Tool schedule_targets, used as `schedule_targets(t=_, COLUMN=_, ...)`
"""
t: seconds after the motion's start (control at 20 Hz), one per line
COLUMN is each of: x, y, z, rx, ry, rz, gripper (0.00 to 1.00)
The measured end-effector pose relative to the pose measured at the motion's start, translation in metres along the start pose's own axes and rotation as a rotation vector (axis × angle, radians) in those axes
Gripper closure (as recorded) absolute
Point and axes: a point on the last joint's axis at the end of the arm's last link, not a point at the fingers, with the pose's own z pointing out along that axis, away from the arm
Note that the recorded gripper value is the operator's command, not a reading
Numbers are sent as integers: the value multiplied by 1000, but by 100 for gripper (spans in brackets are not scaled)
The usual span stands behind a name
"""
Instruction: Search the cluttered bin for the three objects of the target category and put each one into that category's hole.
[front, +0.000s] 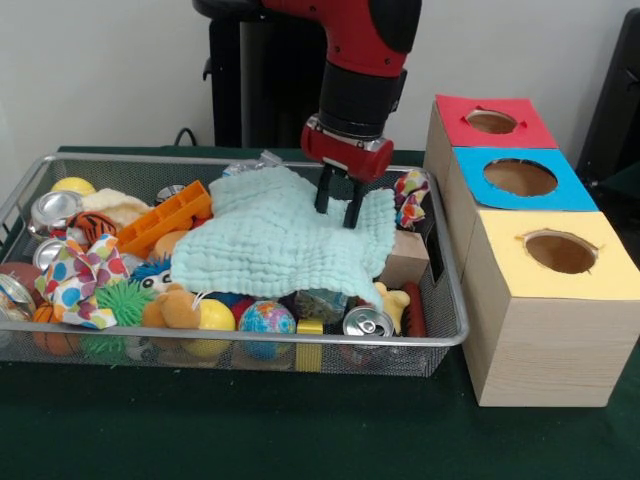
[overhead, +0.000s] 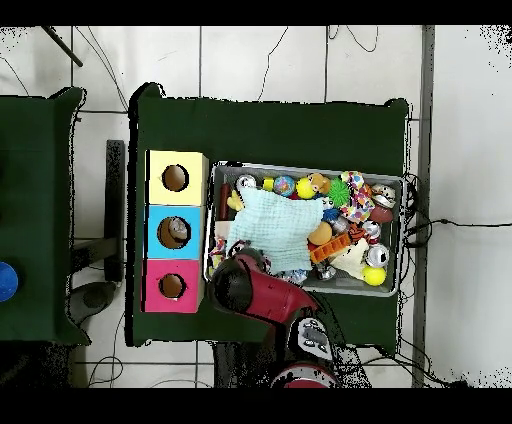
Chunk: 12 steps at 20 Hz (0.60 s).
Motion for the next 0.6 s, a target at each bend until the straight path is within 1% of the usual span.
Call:
schedule_targets(t=0.1, x=7, y=3, z=1, rx=4, ry=1, rz=-16, gripper=100)
schedule_targets(t=0.3, x=12, y=9, z=0, rx=2, ry=1, rz=-32, gripper=100)
schedule_targets(t=0.6, x=12, y=10, z=-1, rx=1, ry=-1, rz=-33, gripper=100)
